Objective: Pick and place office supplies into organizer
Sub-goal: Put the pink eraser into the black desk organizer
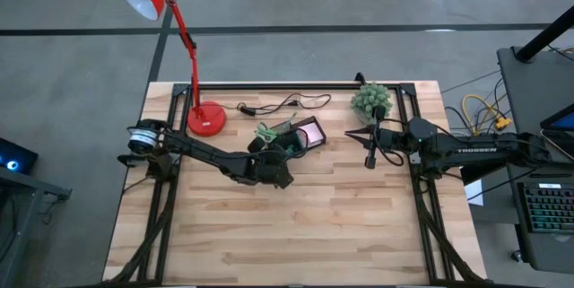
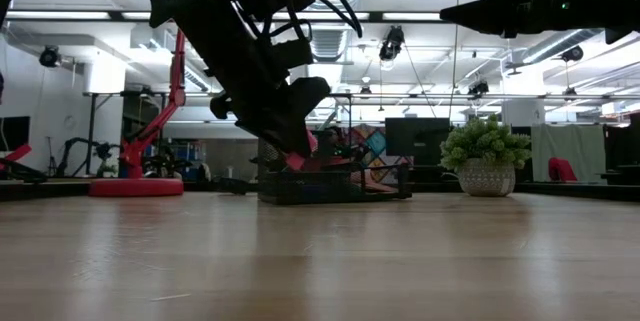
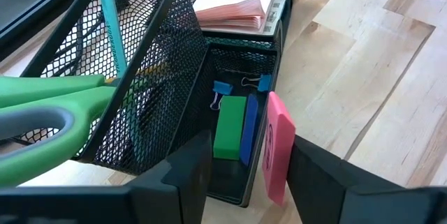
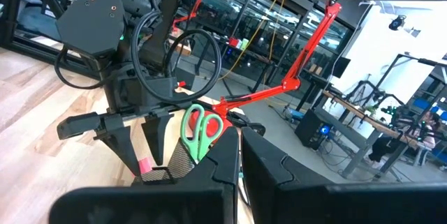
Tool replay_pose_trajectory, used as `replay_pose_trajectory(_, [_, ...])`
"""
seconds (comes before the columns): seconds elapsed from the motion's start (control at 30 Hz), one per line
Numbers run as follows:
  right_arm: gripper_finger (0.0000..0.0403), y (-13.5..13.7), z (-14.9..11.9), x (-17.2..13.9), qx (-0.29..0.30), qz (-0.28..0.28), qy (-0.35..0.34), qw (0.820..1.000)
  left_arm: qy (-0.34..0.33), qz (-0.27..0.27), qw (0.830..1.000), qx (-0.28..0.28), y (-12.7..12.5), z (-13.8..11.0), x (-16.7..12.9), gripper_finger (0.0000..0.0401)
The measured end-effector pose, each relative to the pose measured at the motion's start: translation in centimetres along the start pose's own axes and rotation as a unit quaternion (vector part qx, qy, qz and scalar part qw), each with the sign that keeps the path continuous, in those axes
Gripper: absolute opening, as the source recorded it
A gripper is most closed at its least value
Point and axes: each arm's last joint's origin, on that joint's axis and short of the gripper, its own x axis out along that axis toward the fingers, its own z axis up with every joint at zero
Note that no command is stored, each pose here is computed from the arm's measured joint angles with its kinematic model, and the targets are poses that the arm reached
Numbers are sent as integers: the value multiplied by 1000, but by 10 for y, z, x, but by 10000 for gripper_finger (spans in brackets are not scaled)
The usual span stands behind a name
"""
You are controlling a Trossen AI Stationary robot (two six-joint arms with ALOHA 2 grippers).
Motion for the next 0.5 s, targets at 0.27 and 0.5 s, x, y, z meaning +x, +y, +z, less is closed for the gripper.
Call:
replay_pose_trajectory(0.27, [8,0,0,0,0,0,0,1000,-8,-6,1000,-8,-3,7,-3,157])
replay_pose_trajectory(0.5, [8,0,0,0,0,0,0,1000,-14,-10,1000,-13,-5,12,-5,157])
